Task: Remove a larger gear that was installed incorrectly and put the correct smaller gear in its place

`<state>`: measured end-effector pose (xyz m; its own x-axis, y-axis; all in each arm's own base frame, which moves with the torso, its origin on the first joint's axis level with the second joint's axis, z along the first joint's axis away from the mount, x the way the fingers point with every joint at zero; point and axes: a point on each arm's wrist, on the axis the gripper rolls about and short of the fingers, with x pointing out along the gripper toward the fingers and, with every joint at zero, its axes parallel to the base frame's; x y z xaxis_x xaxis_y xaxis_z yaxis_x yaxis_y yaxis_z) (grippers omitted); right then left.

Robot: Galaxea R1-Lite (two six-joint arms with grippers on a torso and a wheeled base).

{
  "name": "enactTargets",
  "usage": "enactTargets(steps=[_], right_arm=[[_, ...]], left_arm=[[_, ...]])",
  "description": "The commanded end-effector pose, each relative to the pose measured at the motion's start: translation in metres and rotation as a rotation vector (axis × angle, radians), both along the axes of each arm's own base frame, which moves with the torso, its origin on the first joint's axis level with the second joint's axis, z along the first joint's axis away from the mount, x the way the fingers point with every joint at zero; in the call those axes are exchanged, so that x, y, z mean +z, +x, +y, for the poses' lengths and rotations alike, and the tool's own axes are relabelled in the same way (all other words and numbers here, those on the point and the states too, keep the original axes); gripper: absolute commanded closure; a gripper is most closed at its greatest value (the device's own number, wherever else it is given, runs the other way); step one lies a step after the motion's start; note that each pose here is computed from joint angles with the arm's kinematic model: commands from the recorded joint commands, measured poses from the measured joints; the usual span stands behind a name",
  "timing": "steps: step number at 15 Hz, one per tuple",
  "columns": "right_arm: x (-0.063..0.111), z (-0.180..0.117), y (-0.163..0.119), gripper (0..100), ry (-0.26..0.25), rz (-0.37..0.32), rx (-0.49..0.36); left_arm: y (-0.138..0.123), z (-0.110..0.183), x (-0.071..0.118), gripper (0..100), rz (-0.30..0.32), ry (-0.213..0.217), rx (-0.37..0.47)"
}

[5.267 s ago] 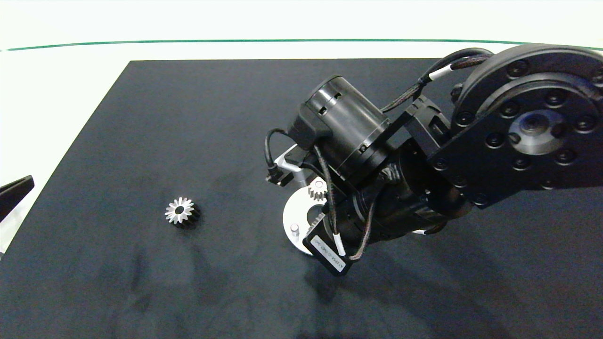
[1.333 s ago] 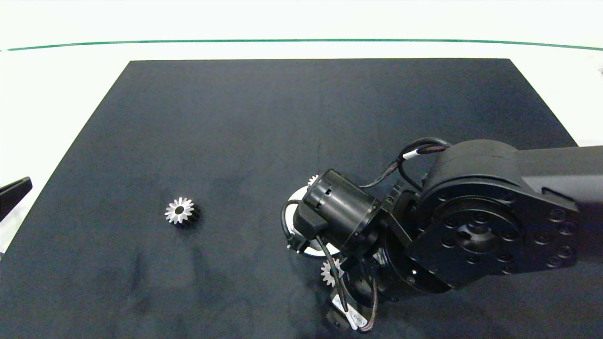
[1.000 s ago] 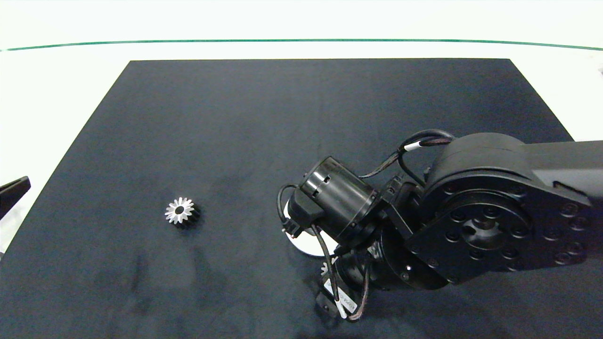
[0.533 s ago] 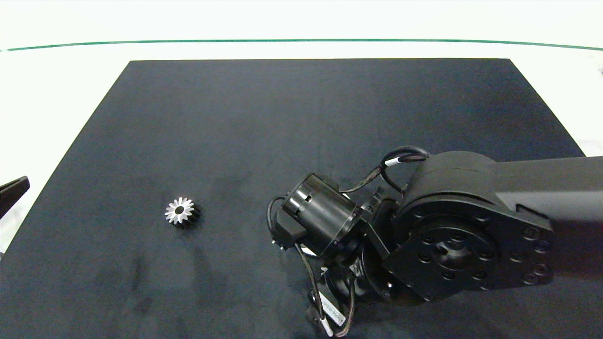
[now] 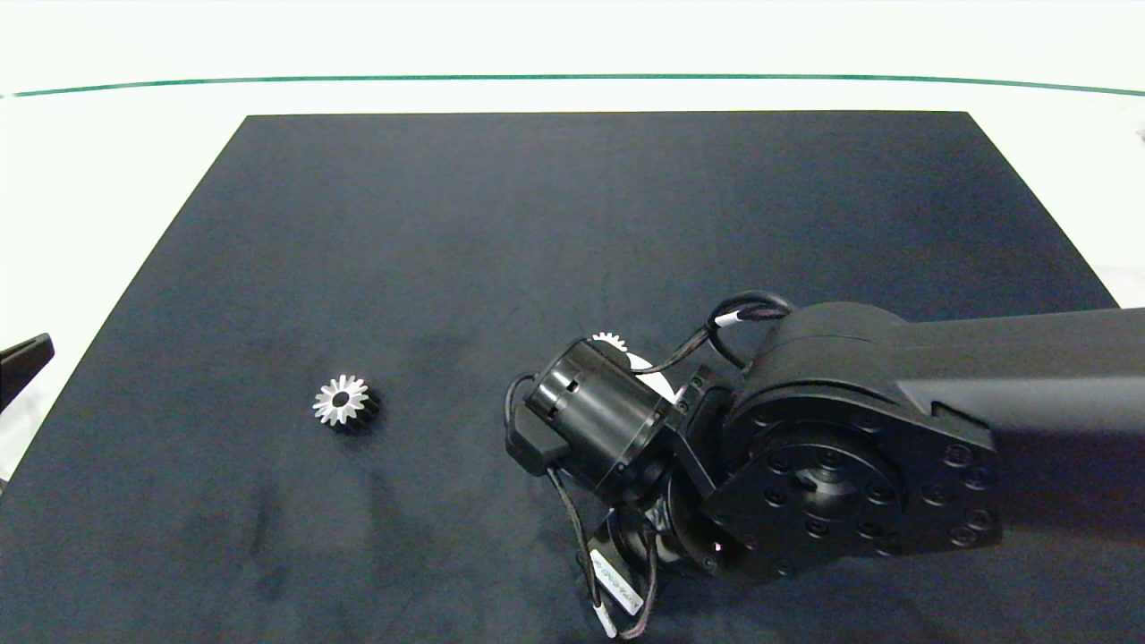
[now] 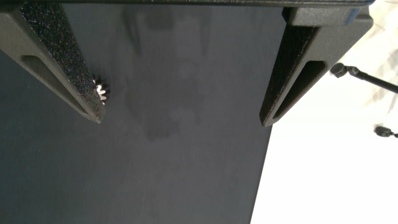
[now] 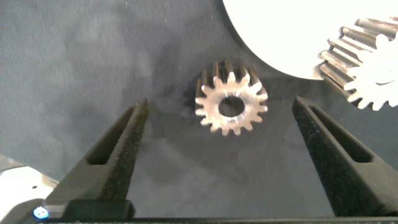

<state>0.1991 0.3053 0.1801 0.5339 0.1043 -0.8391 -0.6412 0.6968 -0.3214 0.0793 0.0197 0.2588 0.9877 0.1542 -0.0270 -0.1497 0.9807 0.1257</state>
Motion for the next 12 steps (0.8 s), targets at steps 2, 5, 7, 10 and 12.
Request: enactTargets(steps=[2, 5, 7, 10, 12], right_arm=[[-0.0075, 0.0016, -0.0053, 16, 0.007, -0.002, 0.001], [-0.0104, -0.0008, -0.0064, 22, 0.018, -0.023, -0.004], [-0.009, -0.0031, -0.0069, 25, 0.017, -0.03, -0.009], [-0.0087, -0.0026, -0.0057, 31, 0.022, -0.045, -0.015], [-0.0117, -0.0008, -0.004, 36, 0.04, -0.055, -0.017]], left_arm=[[-0.0007, -0.0002, 0.0003, 0, -0.004, 0.002, 0.0], [-0.0015, -0.0004, 0.0004, 0, -0.005, 0.003, 0.0], [-0.0015, -0.0004, 0.0004, 0, -0.005, 0.003, 0.0], [-0.0027, -0.0007, 0.0008, 0, -0.01, 0.004, 0.0], [-0.0027, -0.0007, 0.0009, 0, -0.011, 0.004, 0.0]])
